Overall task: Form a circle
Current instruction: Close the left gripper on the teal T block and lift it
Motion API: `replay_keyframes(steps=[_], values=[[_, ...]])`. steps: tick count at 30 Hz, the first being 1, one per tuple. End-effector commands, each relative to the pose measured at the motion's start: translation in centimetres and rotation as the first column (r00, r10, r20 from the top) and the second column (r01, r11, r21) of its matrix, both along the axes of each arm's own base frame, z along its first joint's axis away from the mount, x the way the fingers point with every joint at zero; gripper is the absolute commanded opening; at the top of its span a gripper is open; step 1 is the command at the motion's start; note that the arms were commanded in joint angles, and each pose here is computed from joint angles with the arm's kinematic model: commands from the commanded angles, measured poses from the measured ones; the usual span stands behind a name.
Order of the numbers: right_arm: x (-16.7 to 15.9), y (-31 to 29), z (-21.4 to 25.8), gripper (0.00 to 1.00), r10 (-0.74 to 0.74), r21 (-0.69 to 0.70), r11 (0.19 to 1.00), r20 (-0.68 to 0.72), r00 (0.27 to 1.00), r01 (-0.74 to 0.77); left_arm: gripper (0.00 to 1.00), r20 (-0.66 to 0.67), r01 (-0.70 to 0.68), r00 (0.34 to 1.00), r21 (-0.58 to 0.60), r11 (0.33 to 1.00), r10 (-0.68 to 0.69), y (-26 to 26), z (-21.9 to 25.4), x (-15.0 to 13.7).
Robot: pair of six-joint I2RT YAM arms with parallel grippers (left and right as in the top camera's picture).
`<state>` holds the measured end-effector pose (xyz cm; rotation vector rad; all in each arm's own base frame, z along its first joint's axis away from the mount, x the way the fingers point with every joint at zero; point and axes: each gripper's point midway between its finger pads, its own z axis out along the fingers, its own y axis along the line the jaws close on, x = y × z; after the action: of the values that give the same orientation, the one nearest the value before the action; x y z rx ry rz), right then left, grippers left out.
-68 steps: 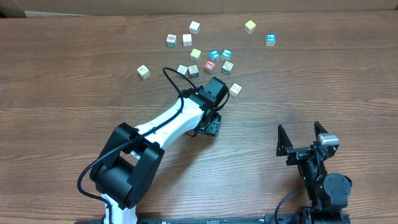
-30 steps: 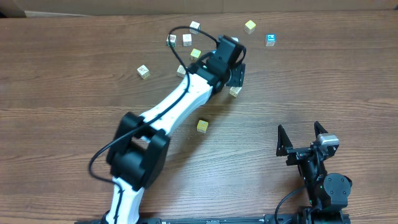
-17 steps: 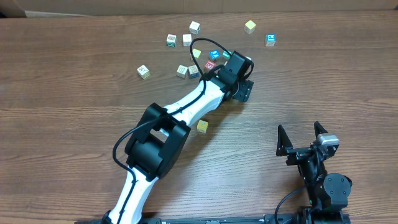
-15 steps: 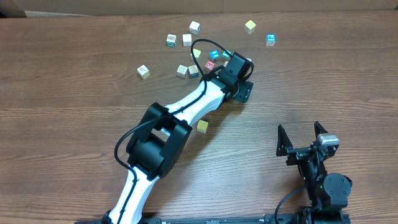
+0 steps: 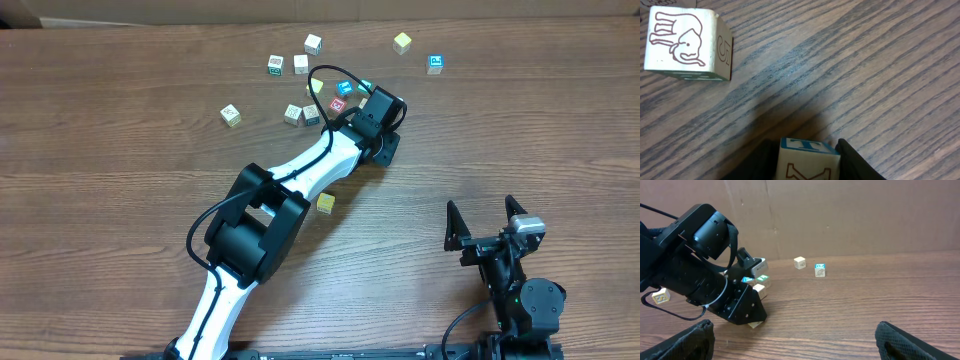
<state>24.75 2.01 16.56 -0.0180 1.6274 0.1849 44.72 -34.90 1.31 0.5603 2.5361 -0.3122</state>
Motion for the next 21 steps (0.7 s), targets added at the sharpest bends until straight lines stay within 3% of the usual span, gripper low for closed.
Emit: replay_keyframes(steps=[1, 12, 16, 21], values=[[0.0, 0.2, -0.4, 1.0, 0.007, 0.006, 1.0, -0.009, 1.0, -0.006, 0.34, 0.03, 0.023, 0.999, -0.018, 1.0, -0.023, -0.8, 1.8, 0.2], [0.0, 0.2, -0.4, 1.0, 0.007, 0.007, 1.0, -0.009, 1.0, -0.006, 0.27, 0.095, -0.018, 0.995, 0.002, 1.0, 0.018, 1.6, 10.2, -0.9], [0.0, 0.1, -0.4, 1.0, 0.006, 0.006, 1.0, -0.009, 1.0, -0.006, 0.2, 0.087, -0.034, 0.996, 0.035, 0.999, 0.03, 3.8, 13.8, -2.9], [0.0, 0.2, -0.4, 1.0, 0.007, 0.006, 1.0, -0.009, 1.0, -0.006, 0.2, 0.048, -0.032, 0.998, 0.069, 0.997, 0.028, 5.6, 15.7, -5.2]])
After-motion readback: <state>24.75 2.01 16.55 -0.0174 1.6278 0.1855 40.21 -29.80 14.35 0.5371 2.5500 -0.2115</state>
